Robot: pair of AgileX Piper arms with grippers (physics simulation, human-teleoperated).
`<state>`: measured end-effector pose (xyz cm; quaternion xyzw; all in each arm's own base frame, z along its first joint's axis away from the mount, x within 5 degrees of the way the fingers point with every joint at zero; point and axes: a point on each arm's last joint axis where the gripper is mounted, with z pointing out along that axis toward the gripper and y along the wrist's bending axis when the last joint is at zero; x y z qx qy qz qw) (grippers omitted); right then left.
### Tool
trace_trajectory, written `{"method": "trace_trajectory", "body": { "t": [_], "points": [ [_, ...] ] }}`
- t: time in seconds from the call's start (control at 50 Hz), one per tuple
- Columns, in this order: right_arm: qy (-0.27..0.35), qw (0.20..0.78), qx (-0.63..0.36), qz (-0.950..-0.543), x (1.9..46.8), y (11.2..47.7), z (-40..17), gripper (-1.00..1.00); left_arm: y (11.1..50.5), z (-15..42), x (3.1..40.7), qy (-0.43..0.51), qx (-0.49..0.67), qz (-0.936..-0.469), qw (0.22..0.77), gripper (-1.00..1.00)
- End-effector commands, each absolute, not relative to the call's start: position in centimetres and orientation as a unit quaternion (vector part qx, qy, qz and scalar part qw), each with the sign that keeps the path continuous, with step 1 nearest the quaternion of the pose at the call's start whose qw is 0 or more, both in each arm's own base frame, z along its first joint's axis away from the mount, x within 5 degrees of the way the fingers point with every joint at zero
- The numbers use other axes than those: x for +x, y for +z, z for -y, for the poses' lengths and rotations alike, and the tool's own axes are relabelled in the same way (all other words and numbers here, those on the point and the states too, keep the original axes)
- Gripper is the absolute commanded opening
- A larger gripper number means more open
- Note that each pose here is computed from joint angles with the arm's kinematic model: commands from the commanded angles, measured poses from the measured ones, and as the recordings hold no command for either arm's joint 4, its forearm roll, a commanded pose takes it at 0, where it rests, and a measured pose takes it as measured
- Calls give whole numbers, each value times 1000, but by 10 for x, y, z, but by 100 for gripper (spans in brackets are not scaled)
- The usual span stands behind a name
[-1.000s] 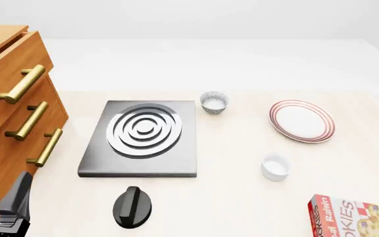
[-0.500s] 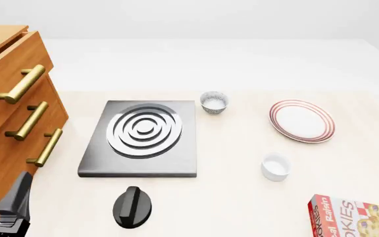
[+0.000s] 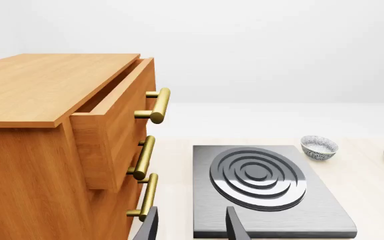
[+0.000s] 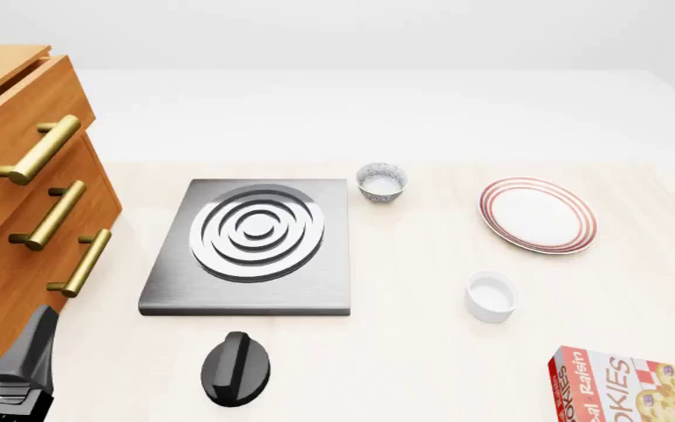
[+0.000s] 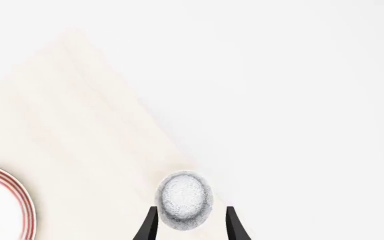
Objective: Pick the akita bowl next to the cookies box and place it on the plate.
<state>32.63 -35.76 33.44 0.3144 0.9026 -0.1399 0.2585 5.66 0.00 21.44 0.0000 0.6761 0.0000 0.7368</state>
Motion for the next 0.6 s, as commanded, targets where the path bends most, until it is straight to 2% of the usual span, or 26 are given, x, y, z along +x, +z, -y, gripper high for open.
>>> {"method": "trace_trajectory", "body": {
  "t": [0.02, 0.6],
  "points": [
    [-143, 243, 328, -902, 314, 312, 381, 100, 214, 0, 57, 0, 0, -676, 737, 100],
    [-123, 205, 328, -914, 318, 262, 388, 100, 214, 0, 57, 0, 0, -676, 737, 100]
  ]
}}
